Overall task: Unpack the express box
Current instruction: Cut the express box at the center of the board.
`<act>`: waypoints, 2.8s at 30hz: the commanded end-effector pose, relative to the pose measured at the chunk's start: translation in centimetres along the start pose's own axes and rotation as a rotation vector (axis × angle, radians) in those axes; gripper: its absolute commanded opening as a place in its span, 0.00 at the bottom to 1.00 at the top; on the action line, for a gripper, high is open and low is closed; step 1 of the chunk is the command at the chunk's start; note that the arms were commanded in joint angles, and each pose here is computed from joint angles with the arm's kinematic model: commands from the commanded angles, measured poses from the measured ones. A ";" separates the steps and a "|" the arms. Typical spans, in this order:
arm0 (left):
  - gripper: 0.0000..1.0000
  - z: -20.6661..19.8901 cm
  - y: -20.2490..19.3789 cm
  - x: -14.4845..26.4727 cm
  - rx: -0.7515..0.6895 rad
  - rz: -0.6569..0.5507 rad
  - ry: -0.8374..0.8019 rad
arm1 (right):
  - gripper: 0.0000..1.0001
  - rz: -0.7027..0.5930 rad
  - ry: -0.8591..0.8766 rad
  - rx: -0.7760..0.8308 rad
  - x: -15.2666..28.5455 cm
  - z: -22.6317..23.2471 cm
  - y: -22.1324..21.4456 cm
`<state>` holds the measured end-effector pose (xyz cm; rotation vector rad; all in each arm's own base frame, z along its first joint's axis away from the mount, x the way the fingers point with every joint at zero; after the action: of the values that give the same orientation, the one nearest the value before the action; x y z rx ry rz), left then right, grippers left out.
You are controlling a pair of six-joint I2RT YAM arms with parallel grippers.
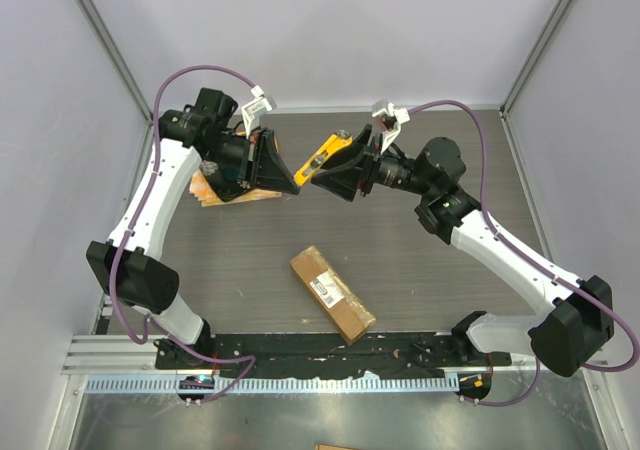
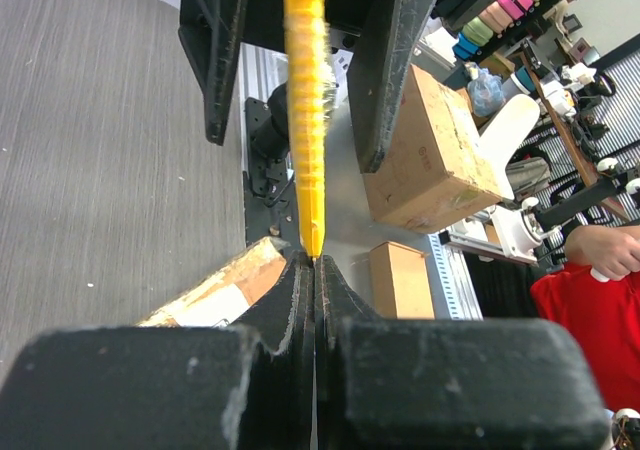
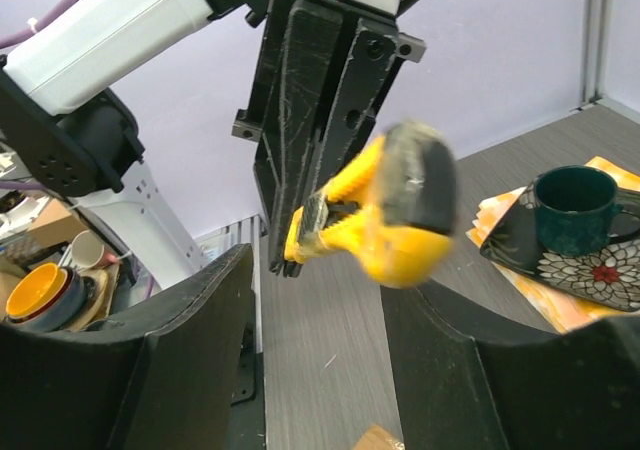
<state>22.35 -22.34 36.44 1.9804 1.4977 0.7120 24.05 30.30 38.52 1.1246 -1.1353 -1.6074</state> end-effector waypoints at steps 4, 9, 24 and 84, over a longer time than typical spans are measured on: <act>0.00 -3.7 0.9 -0.1 -0.043 -0.061 -0.174 | 0.57 -0.063 0.083 0.054 0.0 2.0 3.2; 0.00 -3.2 0.5 -0.2 -0.048 -0.050 -0.146 | 0.51 -0.061 0.095 0.029 -0.7 1.7 3.3; 0.00 -2.5 -0.2 -0.5 -0.056 -0.027 -0.116 | 0.36 -0.023 0.123 -0.020 -1.6 1.1 2.4; 0.41 19.2 -16.1 -1.7 0.348 0.435 0.443 | 0.01 0.303 -0.547 0.255 3.5 -0.4 -17.7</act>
<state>24.69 -21.98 11.99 2.5799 1.5524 1.2402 20.29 30.25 18.62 0.5346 -1.7926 -1.5076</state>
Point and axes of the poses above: each gripper's point midway between its finger pads, its own x axis back along the fingers, its own z axis along the line the jaws close on, y = z × x, the point moved 2 cm from there along x, back along the fingers, and after that the axes turned 8 degrees about x, right-handed, at the moved point
